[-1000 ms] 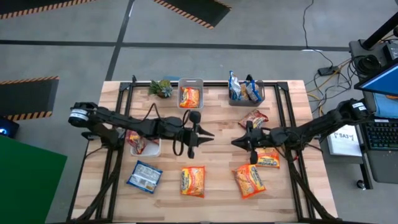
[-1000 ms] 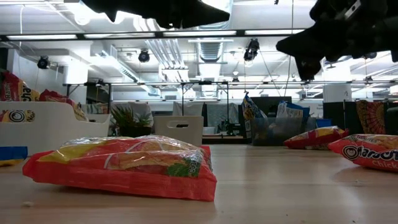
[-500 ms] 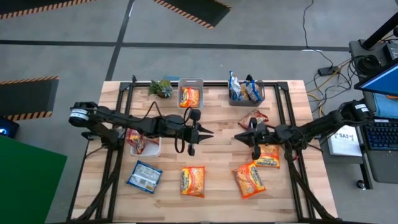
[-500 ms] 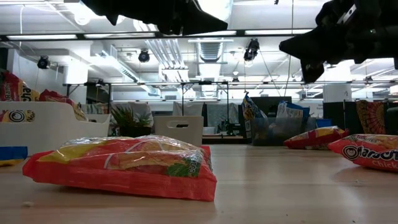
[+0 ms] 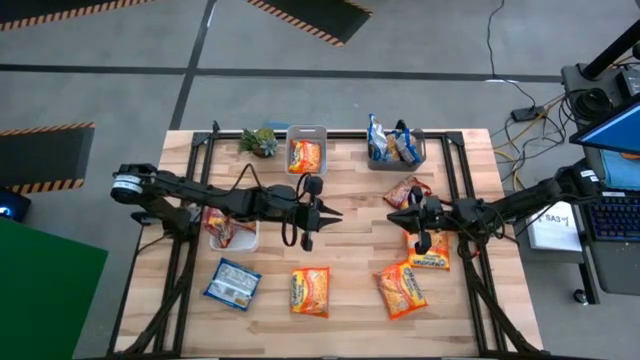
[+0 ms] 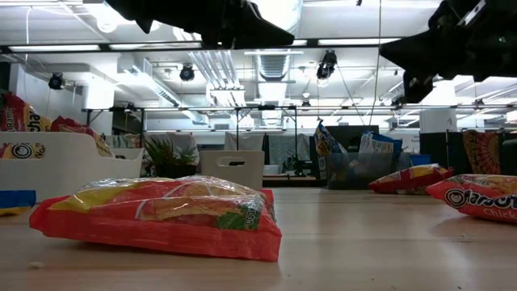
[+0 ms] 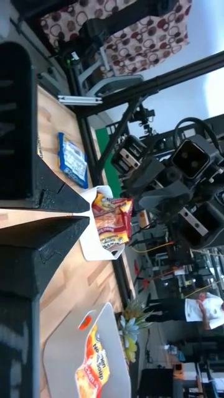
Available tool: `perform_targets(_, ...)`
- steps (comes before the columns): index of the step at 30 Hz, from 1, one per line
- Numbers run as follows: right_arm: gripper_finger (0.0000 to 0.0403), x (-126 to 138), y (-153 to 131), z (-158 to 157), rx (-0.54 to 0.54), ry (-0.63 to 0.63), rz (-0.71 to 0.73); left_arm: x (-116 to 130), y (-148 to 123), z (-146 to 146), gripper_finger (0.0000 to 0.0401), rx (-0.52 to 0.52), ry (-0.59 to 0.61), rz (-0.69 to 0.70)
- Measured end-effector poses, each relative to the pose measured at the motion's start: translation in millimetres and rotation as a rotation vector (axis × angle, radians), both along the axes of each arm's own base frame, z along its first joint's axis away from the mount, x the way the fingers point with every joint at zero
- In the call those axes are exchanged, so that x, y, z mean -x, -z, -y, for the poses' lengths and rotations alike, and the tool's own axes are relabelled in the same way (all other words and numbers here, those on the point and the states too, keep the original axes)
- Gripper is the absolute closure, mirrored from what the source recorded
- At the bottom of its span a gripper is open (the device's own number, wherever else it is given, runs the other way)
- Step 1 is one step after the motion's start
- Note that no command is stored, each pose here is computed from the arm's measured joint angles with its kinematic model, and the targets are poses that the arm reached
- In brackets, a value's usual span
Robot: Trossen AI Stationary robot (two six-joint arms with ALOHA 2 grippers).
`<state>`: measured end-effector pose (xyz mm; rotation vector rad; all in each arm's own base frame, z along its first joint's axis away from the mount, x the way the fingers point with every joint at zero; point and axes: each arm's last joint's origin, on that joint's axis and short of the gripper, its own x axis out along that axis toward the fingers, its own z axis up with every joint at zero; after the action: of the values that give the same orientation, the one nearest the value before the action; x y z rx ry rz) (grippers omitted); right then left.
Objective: Sort Maruchan noodles
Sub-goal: Put the red noodle pack into the white bin
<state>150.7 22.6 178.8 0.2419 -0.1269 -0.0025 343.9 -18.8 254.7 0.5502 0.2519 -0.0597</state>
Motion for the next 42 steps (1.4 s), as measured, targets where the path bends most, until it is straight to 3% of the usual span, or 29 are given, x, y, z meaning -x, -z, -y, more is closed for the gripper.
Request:
perform_targets(27, 0.039, 13.5, -9.3, 2.7, -0.002, 0.01, 0.105, 0.2, 0.9, -0.5, 0.0363, 0.025, -0.008, -0.009)
perform_targets(42, 0.039, 25.5, -8.7, 6.3, 0.012, 0.056, 0.058, 0.1, 1.3, -4.5, 0.0363, 0.04, -0.025, -0.013)
